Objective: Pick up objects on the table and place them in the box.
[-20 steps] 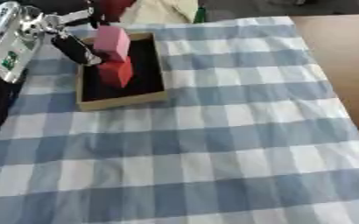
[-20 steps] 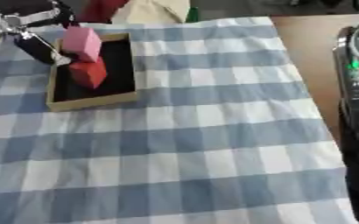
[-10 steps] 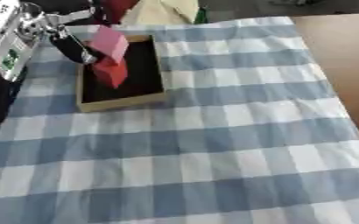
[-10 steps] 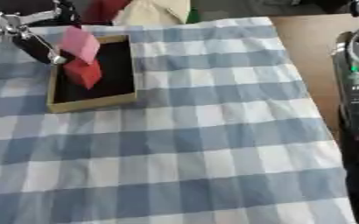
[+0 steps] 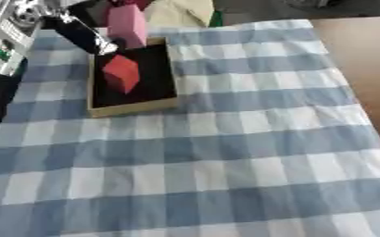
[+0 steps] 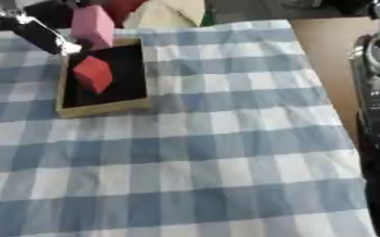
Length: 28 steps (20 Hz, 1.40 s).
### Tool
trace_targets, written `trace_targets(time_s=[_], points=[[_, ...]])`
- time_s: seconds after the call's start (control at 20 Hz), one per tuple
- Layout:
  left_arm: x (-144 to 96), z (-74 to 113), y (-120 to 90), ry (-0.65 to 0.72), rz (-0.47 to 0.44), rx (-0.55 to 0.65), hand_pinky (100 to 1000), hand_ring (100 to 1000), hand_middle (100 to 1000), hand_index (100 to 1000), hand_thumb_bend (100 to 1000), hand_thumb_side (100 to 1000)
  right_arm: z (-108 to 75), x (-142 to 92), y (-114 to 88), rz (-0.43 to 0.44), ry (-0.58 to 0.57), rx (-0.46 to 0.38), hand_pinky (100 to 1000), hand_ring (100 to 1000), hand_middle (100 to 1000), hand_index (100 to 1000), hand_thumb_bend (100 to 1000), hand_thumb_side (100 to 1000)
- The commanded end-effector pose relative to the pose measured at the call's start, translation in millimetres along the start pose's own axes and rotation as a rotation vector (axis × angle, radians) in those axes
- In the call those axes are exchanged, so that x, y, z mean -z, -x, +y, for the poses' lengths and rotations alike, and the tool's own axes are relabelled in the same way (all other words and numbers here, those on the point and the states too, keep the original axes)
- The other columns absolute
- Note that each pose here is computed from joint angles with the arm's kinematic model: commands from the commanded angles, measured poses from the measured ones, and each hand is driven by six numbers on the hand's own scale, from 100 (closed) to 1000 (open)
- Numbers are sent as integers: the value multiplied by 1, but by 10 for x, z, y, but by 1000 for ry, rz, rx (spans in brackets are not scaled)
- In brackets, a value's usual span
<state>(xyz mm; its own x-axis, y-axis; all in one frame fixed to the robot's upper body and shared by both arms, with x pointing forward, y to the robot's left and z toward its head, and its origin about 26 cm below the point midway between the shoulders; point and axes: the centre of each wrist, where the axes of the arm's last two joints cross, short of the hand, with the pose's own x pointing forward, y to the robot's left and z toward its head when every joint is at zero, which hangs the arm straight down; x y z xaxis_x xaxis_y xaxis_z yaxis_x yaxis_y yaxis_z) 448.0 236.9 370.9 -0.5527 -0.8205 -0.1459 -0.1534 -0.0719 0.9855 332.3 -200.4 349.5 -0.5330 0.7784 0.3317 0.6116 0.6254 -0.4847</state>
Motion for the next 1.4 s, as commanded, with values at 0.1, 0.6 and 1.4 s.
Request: trace_targets(time_s=[0.1,0.6,1.4], points=[[-104,175,40,-34,8,1,818,867,807,895,210,428,-53,30,-3,-8,14,-10,846,727,384,640,179,711],[-25,-56,75,23,60,1,809,857,798,880,160,376,-51,23,-6,-3,19,2,847,727,383,639,177,713],[38,-259,140,149,89,101,889,955,875,937,622,703,-53,6,16,10,23,5,848,727,380,637,176,715]])
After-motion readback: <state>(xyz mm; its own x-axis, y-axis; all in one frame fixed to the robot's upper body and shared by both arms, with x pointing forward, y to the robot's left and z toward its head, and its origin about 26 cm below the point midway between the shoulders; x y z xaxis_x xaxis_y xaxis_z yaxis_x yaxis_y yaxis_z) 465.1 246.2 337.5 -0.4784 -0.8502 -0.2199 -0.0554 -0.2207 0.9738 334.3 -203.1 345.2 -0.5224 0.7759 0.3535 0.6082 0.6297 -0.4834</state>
